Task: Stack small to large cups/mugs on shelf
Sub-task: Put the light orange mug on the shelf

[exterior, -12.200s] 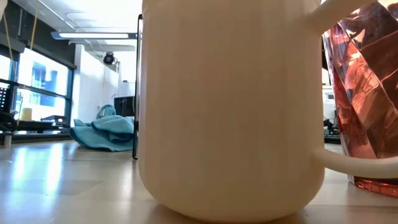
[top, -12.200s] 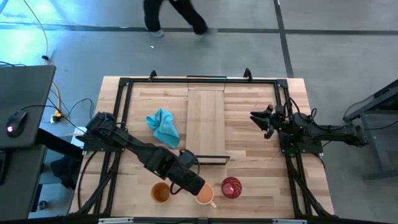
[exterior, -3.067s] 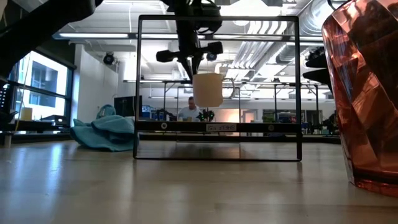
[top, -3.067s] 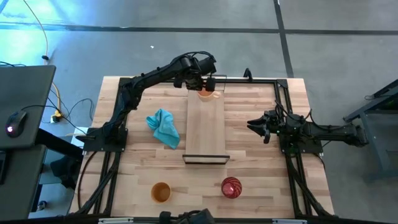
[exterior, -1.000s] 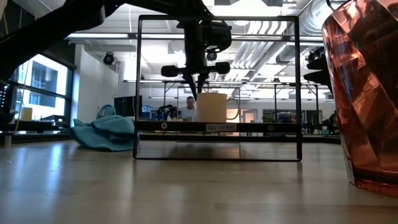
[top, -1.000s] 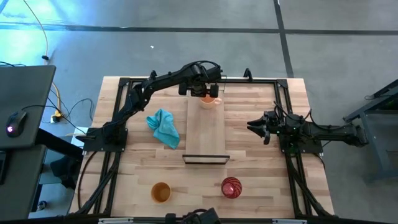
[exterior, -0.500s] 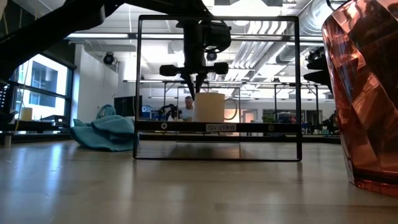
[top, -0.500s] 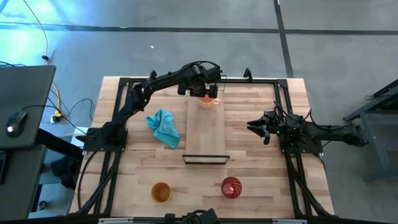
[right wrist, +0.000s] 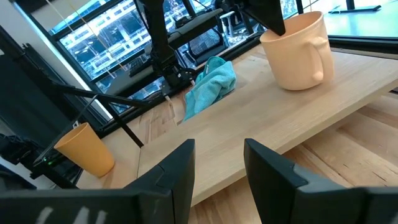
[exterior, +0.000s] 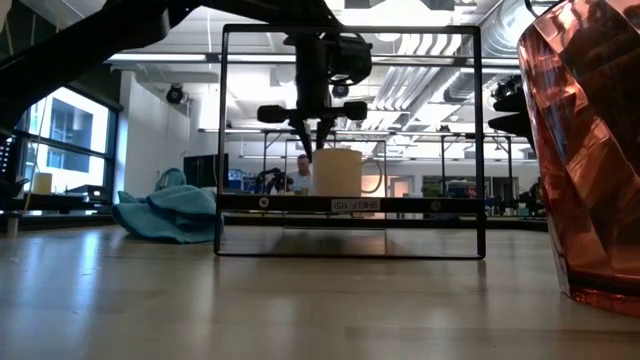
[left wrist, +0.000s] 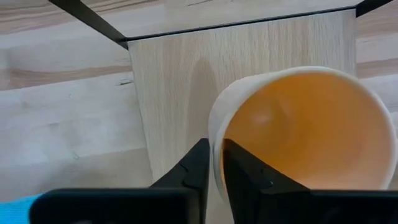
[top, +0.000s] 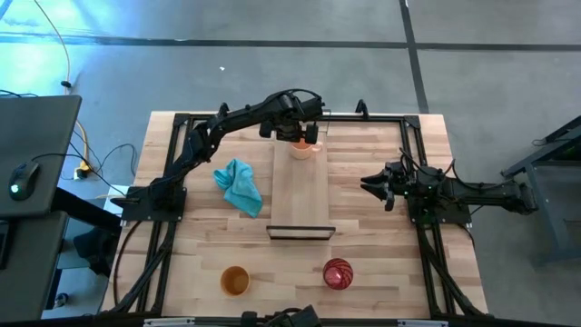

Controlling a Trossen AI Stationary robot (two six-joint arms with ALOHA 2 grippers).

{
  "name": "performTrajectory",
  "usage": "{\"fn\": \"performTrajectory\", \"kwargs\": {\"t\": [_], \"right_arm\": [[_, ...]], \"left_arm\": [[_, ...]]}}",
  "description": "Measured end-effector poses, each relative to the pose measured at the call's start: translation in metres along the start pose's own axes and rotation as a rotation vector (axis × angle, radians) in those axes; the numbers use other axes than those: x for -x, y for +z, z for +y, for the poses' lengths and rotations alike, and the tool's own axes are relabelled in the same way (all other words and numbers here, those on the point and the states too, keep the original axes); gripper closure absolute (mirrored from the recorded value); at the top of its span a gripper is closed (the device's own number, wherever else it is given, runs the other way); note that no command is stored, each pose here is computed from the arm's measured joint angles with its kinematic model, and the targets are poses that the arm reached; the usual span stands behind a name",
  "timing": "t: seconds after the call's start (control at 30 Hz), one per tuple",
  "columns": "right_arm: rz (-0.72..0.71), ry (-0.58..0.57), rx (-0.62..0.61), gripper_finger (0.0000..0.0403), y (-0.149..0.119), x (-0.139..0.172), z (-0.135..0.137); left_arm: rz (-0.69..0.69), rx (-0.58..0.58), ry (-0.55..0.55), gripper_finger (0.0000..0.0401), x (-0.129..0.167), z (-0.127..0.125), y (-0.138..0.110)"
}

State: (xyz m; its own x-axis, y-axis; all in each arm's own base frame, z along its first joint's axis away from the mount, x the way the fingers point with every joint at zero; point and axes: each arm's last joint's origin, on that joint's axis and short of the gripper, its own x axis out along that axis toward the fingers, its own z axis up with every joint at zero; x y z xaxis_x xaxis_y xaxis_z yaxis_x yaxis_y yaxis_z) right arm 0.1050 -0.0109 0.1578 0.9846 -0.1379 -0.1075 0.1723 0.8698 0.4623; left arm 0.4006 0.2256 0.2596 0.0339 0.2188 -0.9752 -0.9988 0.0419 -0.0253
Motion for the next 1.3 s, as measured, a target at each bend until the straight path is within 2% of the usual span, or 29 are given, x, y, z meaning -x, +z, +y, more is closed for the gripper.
{"fn": "performTrajectory", "kwargs": {"t": [0.37, 0.77, 1.3], "right_arm": [[0.002, -0.001, 0.019, 0.0272, -0.0002, 0.0000, -0.0001], [0.002, -0.001, 0.019, 0.0272, -0.0002, 0.0000, -0.0001], [0.002, -0.001, 0.015, 0.0272, -0.0002, 0.0000, -0.0001]], "left_arm": [[-0.021, -0.014, -0.047, 0.0318, 0.0005, -0.0055, 0.0005], [0.003, -0.022, -0.015, 0.0260, 0.0004, -0.0022, -0.0016], [0.005, -0.036, 0.020, 0.0254, 0.0004, 0.0006, -0.0027]]}}
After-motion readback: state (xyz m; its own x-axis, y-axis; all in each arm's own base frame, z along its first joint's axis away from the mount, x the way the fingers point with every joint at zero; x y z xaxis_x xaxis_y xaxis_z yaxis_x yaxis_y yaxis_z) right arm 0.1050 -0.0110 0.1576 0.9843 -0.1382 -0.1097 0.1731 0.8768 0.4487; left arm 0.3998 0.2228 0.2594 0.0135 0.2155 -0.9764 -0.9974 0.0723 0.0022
